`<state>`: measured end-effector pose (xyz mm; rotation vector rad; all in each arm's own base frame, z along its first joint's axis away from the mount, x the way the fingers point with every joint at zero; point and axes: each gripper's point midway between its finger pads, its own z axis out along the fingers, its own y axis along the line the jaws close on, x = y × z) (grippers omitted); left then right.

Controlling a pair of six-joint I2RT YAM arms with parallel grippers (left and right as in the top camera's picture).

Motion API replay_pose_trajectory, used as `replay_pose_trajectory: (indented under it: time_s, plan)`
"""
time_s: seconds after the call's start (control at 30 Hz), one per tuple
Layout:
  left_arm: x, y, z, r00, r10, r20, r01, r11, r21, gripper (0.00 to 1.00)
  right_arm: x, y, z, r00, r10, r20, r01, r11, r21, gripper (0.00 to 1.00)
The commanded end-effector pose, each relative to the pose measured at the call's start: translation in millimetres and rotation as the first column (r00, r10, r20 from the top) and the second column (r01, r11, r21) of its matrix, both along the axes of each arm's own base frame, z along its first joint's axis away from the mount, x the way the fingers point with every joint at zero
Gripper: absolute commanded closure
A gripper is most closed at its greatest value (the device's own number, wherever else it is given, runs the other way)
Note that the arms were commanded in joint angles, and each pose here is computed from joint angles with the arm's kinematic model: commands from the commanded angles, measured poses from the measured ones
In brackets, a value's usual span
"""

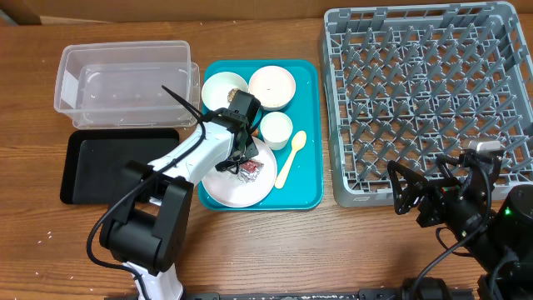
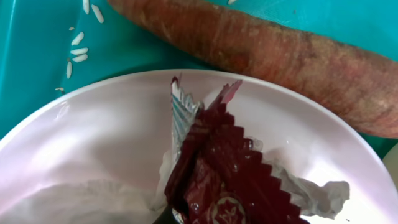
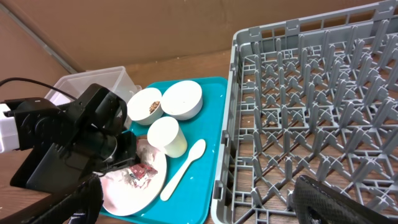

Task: Sort waste into correct bins and load items into the dishwasher
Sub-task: 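Carry the wrapper and foil with the left gripper into the clear bin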

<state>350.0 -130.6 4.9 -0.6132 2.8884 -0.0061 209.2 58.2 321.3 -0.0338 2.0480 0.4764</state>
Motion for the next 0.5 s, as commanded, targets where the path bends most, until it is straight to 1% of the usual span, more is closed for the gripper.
replay_pose_trajectory:
  time_s: [0.0, 0.1, 0.13, 0.17, 0.23, 0.3, 0.33, 0.37, 0.4, 0.47]
  plan:
    - [-14.6, 3.4, -28.8, 0.99, -0.101, -0.099, 0.103, 0.994, 0.02, 0.96, -2.2, -1.8, 12.5, 0.999, -0.009, 0.038, 0.01, 1.0, -0.004, 0.0]
    - [-7.4, -8.6, -11.4, 0.977, -0.195, -0.084, 0.194, 0.981, -0.025, 0.96, -2.2, -1.8, 12.5, 0.999, -0.009, 0.038, 0.01, 1.0, -0.004, 0.0]
    - [0.6, -11.5, 8.7, 0.967, -0.246, -0.065, 0.245, 0.969, -0.024, 0.96, -2.2, -1.9, 12.5, 0.999, -0.01, 0.038, 0.01, 1.0, -0.004, 0.0]
    - [11.6, -12.1, 39.8, 0.958, -0.283, -0.041, 0.283, 0.959, -0.021, 0.96, -2.2, -1.9, 12.5, 0.999, -0.01, 0.038, 0.01, 1.0, -0.004, 0.0]
    - [25.9, -11.8, 82.6, 0.943, -0.332, -0.002, 0.331, 0.943, -0.017, 0.96, -2.2, -2.0, 12.5, 0.999, -0.01, 0.038, 0.011, 1.0, -0.004, 0.0]
    - [36.1, -9.9, 120.6, 0.93, -0.367, 0.029, 0.368, 0.93, -0.007, 0.96, -2.0, -2.4, 12.4, 0.999, -0.013, 0.038, 0.013, 1.0, -0.005, 0.0]
    - [38.3, -8.8, 129.4, 0.928, -0.372, 0.037, 0.372, 0.928, -0.004, 0.96, -2.0, -2.4, 12.5, 0.999, -0.012, 0.038, 0.013, 1.0, -0.005, 0.0]
    - [44.4, -5.2, 152.3, 0.919, -0.389, 0.062, 0.389, 0.921, 0.006, 0.96, -2.0, -2.4, 12.5, 0.999, -0.012, 0.038, 0.013, 1.0, -0.005, 0.0]
    - [49.7, -0.6, 165.3, 0.914, -0.397, 0.083, 0.396, 0.918, 0.019, 0.96, -2.0, -2.4, 12.5, 0.999, -0.012, 0.038, 0.013, 1.0, -0.005, 0.0]
    - [63.3, 14.8, 184.8, 0.919, -0.372, 0.13, 0.367, 0.928, 0.059, 0.96, -2.1, -2.4, 12.4, 0.999, -0.012, 0.038, 0.013, 1.0, -0.005, 0.0]
